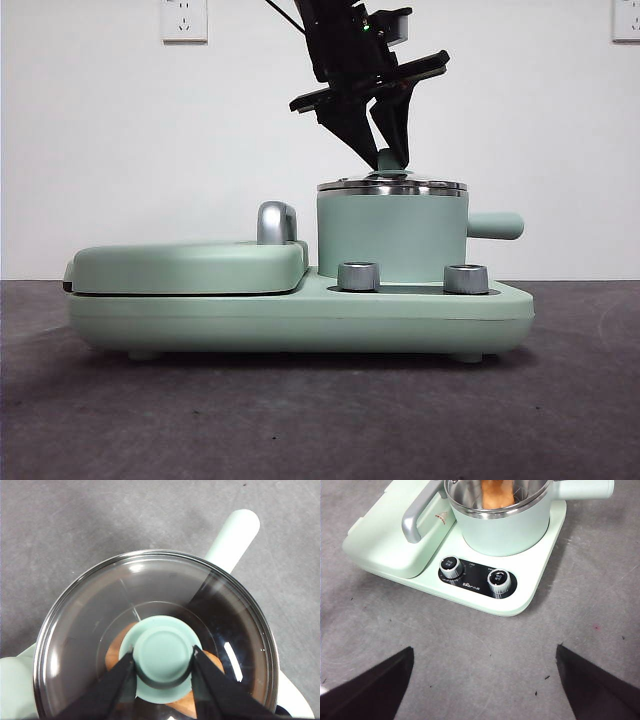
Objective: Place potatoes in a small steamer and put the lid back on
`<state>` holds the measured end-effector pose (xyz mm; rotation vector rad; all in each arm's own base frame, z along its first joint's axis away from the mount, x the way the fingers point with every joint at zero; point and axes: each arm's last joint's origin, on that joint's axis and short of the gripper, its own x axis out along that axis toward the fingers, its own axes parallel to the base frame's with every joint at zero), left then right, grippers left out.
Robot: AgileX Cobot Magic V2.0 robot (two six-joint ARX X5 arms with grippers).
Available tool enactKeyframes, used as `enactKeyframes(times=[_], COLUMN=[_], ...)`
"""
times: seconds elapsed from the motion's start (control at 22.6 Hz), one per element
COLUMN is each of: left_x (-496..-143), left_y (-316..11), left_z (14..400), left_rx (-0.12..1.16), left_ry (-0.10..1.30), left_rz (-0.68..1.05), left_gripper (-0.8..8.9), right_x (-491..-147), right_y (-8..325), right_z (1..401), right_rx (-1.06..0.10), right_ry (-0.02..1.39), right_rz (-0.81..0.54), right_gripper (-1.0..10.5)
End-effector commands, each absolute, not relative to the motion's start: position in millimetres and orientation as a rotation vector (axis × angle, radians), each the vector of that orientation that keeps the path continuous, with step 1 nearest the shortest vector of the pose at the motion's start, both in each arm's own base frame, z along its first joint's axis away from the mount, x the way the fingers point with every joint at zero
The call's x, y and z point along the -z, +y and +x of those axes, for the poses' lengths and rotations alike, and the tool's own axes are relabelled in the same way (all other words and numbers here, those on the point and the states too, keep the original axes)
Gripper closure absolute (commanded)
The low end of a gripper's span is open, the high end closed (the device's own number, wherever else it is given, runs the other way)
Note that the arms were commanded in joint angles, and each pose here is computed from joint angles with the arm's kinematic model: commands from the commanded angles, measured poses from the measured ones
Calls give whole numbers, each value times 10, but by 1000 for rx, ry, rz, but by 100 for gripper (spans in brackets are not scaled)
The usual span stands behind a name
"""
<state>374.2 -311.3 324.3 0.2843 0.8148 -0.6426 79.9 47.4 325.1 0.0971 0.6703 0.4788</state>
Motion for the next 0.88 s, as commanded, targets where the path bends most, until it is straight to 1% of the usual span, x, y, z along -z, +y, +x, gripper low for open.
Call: enactKeyframes(times=[0.04, 0.49, 0.53, 0.57, 0.62, 0.66, 0.75, 0.79, 0.88], left_x=[-3210, -3198, -3194, -3191, -3192, -3195, -3248, -3295, -3451], left_y=[-3149, -3139, -3135, -3133, -3134, -3136, -3120, -3091, -3022], left_z=[3766, 3757, 3752, 3749, 3750, 3752, 3738, 3731, 3662], left_rx=[623, 617, 616, 614, 614, 614, 606, 603, 603], left_ry=[814, 832, 839, 846, 844, 840, 847, 844, 828], left_rz=[296, 300, 303, 302, 301, 298, 254, 244, 237], left_gripper=[799, 799, 781, 746, 682, 586, 449, 430, 430], right_x=[-3282, -3282, -3282, -3282, -3282, -3282, -3282, -3282, -3282], right_y=[486, 486, 486, 486, 486, 486, 486, 486, 486], right_z=[803, 803, 803, 803, 803, 803, 803, 803, 803], right_rx=[-488, -488, -488, -488, -488, -488, -488, -488, -489], right_ry=[658, 658, 658, 658, 658, 658, 658, 658, 658], right_rz=[110, 110, 109, 109, 109, 109, 109, 109, 109], right_gripper=[507, 507, 507, 507, 507, 507, 507, 507, 507])
